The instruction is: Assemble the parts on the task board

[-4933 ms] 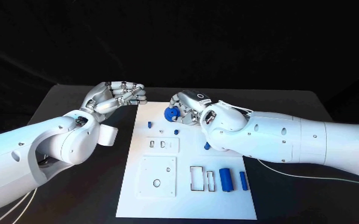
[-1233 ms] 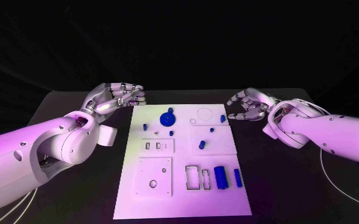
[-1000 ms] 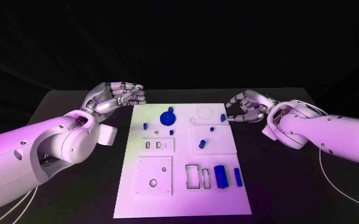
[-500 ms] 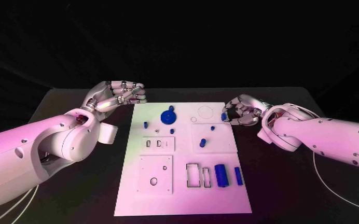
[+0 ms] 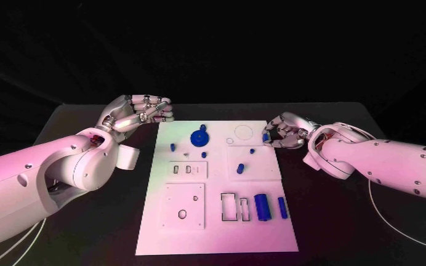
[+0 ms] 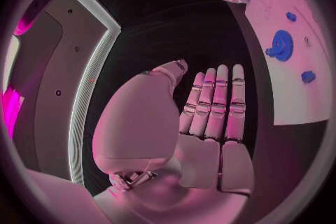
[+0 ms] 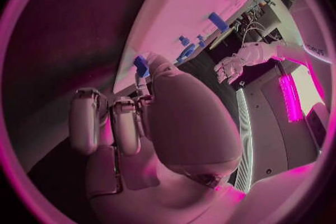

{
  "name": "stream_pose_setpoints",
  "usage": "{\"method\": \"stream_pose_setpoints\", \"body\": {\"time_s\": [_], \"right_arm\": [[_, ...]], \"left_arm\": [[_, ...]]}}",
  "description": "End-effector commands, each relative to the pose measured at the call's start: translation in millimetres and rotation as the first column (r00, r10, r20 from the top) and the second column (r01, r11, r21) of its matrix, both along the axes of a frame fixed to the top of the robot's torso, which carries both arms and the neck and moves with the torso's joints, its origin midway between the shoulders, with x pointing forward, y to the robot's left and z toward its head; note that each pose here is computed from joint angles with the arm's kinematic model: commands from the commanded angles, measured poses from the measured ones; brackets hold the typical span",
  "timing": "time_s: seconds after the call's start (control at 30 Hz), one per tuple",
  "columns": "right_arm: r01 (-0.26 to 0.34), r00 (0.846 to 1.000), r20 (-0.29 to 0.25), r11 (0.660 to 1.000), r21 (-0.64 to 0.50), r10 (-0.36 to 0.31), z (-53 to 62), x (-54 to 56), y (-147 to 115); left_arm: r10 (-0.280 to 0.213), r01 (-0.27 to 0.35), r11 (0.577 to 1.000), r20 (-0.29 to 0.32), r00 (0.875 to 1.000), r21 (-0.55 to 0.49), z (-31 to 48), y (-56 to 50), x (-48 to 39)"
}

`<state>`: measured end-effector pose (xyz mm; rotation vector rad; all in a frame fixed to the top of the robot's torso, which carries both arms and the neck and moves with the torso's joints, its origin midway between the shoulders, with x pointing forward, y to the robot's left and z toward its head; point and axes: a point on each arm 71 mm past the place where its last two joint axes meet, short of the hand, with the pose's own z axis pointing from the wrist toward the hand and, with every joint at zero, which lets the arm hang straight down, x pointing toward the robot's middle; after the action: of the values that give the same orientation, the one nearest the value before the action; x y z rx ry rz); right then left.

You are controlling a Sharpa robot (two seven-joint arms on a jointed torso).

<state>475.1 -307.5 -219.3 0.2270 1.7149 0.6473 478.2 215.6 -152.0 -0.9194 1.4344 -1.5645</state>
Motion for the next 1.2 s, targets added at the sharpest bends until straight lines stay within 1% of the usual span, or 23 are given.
{"method": "stream_pose_setpoints", "body": {"time_s": [0.03,0.33,0.47,0.67,0.83,1.0,1.2], "right_arm": [[-0.005,1.000,-0.009,1.000,-0.012,0.005,-1.5,-0.2,0],[0.001,1.000,0.000,1.000,-0.011,-0.001,-1.1,0.3,0],[0.008,1.000,0.012,1.000,-0.008,-0.008,-0.1,0.5,0],[0.028,0.998,0.058,1.000,0.005,-0.028,3.5,0.2,1],[0.035,0.996,0.085,0.999,0.016,-0.036,6.3,-1.5,3],[0.042,0.994,0.104,0.999,0.022,-0.044,10.4,-5.5,9],[0.035,0.993,0.110,0.999,0.028,-0.038,22.3,-13.4,30]], "left_arm": [[-0.018,0.018,1.000,0.001,1.000,-0.011,0.9,-2.1,-0.8],[-0.018,0.018,1.000,0.000,1.000,-0.011,0.8,-1.9,-0.8],[-0.018,0.018,1.000,0.000,1.000,-0.011,0.8,-1.8,-0.9],[-0.018,0.018,1.000,-0.001,1.000,-0.011,0.8,-1.7,-0.9],[-0.019,0.019,1.000,-0.001,1.000,-0.010,0.8,-1.5,-0.8],[-0.018,0.018,1.000,-0.001,1.000,-0.010,0.7,-1.1,-0.6],[-0.018,0.018,1.000,-0.002,1.000,-0.010,0.5,-1.0,-0.2]]}}
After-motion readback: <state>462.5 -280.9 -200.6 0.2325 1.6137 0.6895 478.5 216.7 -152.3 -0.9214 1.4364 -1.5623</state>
